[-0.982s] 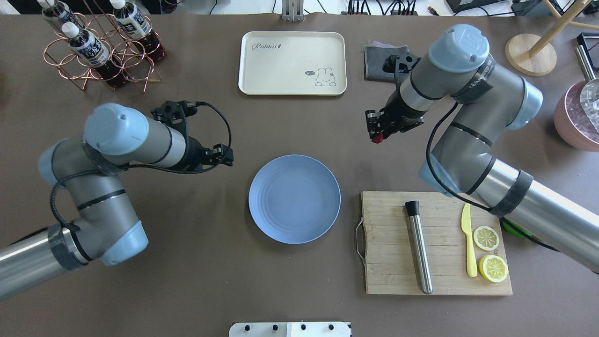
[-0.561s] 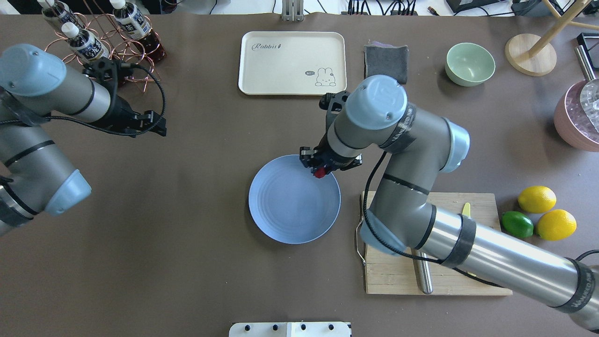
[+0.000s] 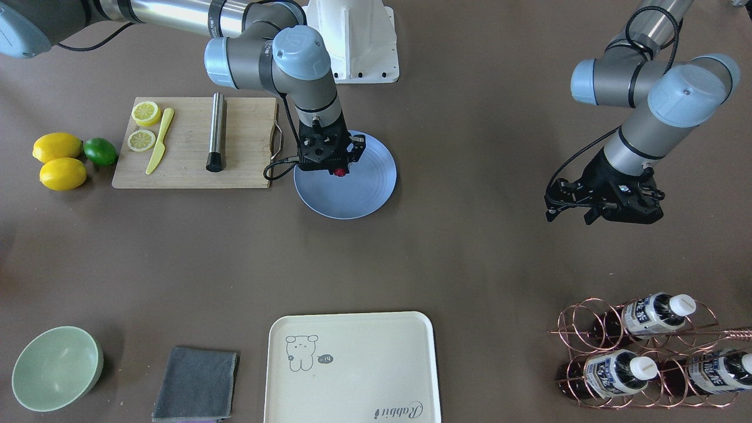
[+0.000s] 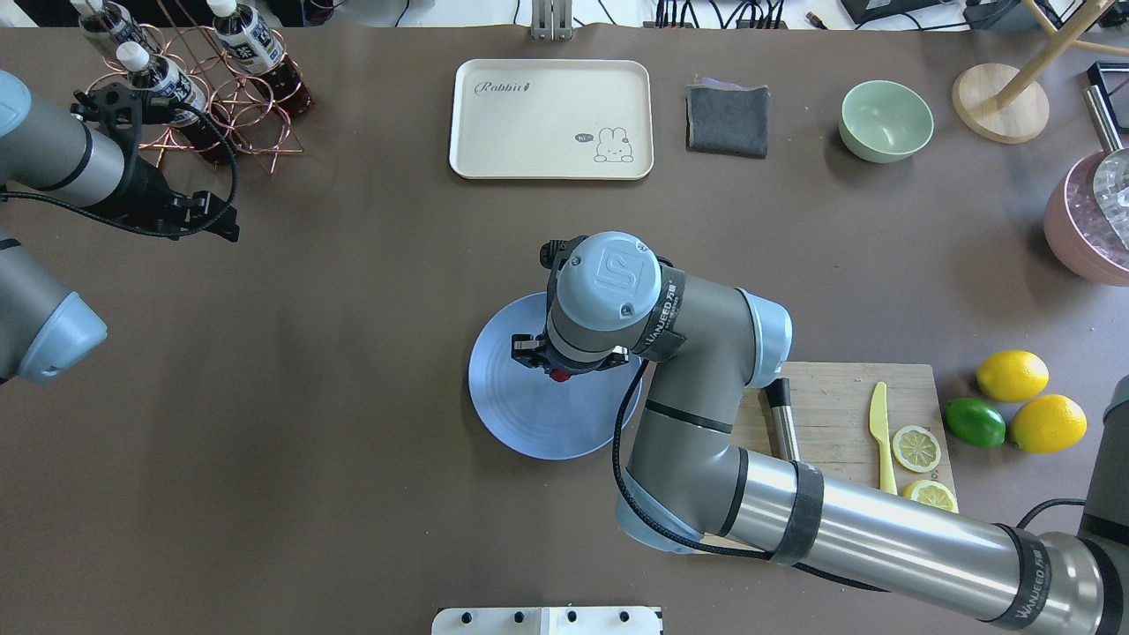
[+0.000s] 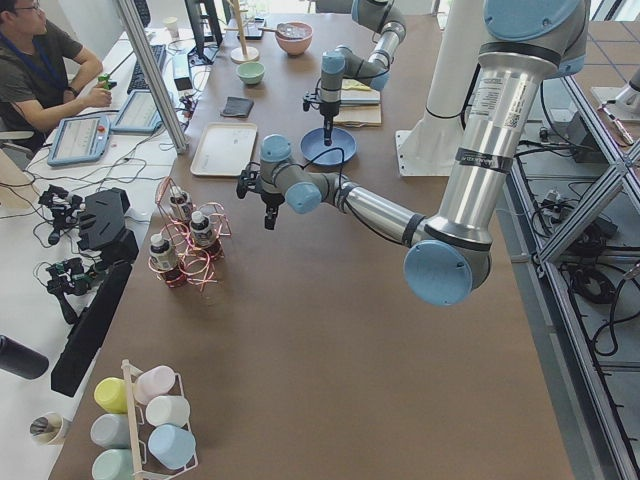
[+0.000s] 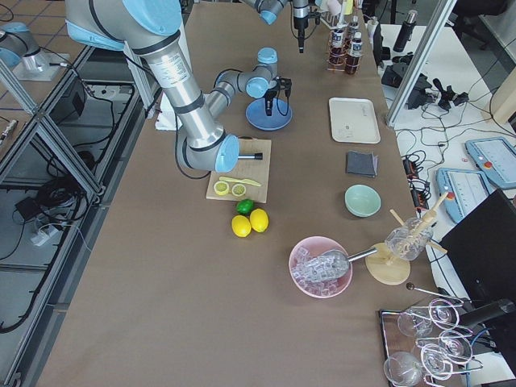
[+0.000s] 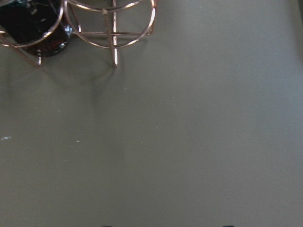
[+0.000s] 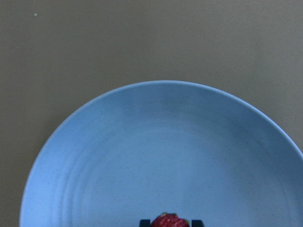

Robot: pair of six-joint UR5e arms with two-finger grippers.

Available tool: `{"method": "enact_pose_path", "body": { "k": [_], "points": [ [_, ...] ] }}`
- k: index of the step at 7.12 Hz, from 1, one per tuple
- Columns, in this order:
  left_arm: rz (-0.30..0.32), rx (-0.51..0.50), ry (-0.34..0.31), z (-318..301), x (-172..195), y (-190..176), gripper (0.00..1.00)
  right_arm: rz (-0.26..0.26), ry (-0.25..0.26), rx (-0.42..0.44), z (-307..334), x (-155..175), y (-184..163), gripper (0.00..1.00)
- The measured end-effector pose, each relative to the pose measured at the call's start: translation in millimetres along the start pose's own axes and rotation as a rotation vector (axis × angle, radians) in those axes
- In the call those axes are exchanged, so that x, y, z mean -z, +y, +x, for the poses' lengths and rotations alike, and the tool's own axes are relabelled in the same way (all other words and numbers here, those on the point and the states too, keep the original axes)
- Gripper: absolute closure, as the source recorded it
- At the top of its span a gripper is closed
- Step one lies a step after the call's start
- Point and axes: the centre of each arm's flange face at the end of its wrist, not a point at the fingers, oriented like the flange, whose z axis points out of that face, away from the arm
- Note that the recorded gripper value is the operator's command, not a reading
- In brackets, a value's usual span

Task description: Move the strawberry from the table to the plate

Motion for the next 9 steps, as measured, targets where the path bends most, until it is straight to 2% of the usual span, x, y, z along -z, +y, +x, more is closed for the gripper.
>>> {"method": "enact_pose_path", "body": {
  "k": [1, 2, 3, 6, 8, 9],
  "points": [
    [0.0, 0.003, -0.003, -3.6, 0.8, 0.8, 0.17, 0.001, 0.003, 0.003, -1.5, -5.8, -1.3, 1.0],
    [0.0, 0.004, -0.004, -4.5, 1.1, 0.9, 0.17, 0.003, -0.002, 0.006, -2.3, -9.0, -2.4, 0.73],
    [0.0, 0.005, -0.004, -4.5, 1.3, 0.7, 0.16, 0.004, -0.006, 0.008, -2.8, -10.8, -2.6, 0.01],
    [-0.001, 0.009, -0.003, -6.4, 2.7, 1.0, 0.15, 0.015, -0.02, 0.002, -3.3, -4.2, -10.9, 0.0],
    [-0.008, 0.027, 0.017, -33.0, 29.4, -15.5, 0.15, 0.005, -0.043, -0.035, 28.2, 41.4, -48.8, 0.0],
    [-0.017, 0.006, 0.012, -69.2, 56.9, -29.8, 0.15, -0.005, -0.04, -0.038, 78.2, 72.2, -75.5, 0.0]
  ]
}}
